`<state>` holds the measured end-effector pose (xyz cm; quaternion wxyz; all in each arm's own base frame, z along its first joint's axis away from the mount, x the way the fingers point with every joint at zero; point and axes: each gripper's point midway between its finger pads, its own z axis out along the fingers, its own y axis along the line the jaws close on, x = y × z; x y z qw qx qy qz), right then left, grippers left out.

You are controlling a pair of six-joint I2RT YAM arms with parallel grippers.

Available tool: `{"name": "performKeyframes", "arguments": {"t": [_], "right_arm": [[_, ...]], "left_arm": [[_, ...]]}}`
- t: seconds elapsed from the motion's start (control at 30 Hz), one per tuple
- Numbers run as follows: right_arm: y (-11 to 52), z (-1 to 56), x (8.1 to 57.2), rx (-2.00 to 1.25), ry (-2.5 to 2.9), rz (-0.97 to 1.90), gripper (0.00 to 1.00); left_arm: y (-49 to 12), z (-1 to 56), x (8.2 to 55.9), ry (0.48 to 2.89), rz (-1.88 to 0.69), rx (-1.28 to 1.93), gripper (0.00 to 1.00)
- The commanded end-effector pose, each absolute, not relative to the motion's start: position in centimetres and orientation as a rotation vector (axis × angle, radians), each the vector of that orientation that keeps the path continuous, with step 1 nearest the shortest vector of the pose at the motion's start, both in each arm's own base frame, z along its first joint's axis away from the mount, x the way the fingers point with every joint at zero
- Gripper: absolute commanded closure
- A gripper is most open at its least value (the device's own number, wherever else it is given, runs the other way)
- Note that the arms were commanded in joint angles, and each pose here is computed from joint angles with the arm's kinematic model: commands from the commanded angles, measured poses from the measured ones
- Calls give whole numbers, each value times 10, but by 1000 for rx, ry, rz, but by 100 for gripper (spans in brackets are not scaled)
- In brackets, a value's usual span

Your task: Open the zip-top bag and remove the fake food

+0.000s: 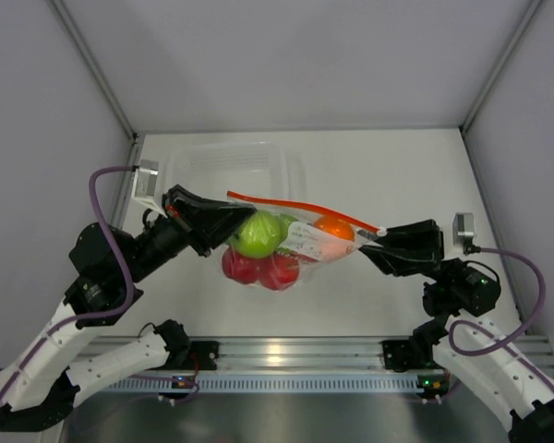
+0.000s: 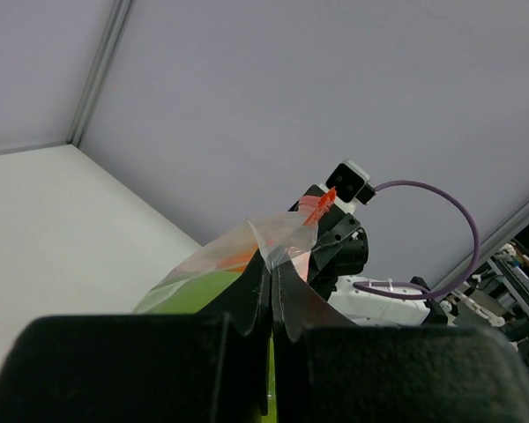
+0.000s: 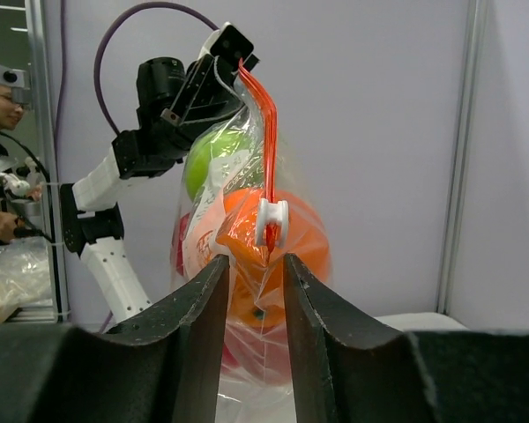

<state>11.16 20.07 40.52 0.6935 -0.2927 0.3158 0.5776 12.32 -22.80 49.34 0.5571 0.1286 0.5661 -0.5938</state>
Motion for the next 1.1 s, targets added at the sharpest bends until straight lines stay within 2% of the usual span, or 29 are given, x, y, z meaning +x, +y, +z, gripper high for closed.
{"name": "performKeyframes", "arguments": {"t": [0.0,0.27,0.53,0.57,0.67,0.7,0.73,0.8,0.93,1.07], "right_arm": [[193,419,95,-686,598,1256,67],[191,424,88,-682,606,1312,64],[192,427,88,-678,618,1347,84],[193,426,89,-677,626,1340,89],[195,423,102,-655,688,1313,92],[197,422,108,-648,717,1298,98],[197,428,113,-643,748,1275,100],[206,407,144,-630,940,1210,100],[213,410,158,-709,1040,1138,100],[217,388,172,-870,1182,1000,100]], "left_arm": [[-220,518,122,1228,-1419,266,100],[-214,511,134,1243,-1381,189,100],[-217,507,140,1264,-1382,161,100],[-216,507,140,1263,-1380,157,100],[-210,503,145,1264,-1349,124,100],[-206,499,151,1268,-1307,96,100],[-204,495,155,1278,-1278,86,100],[-196,470,175,1359,-1156,16,100],[-203,432,192,1435,-1070,11,100],[-207,401,202,1476,-1023,4,100]]}}
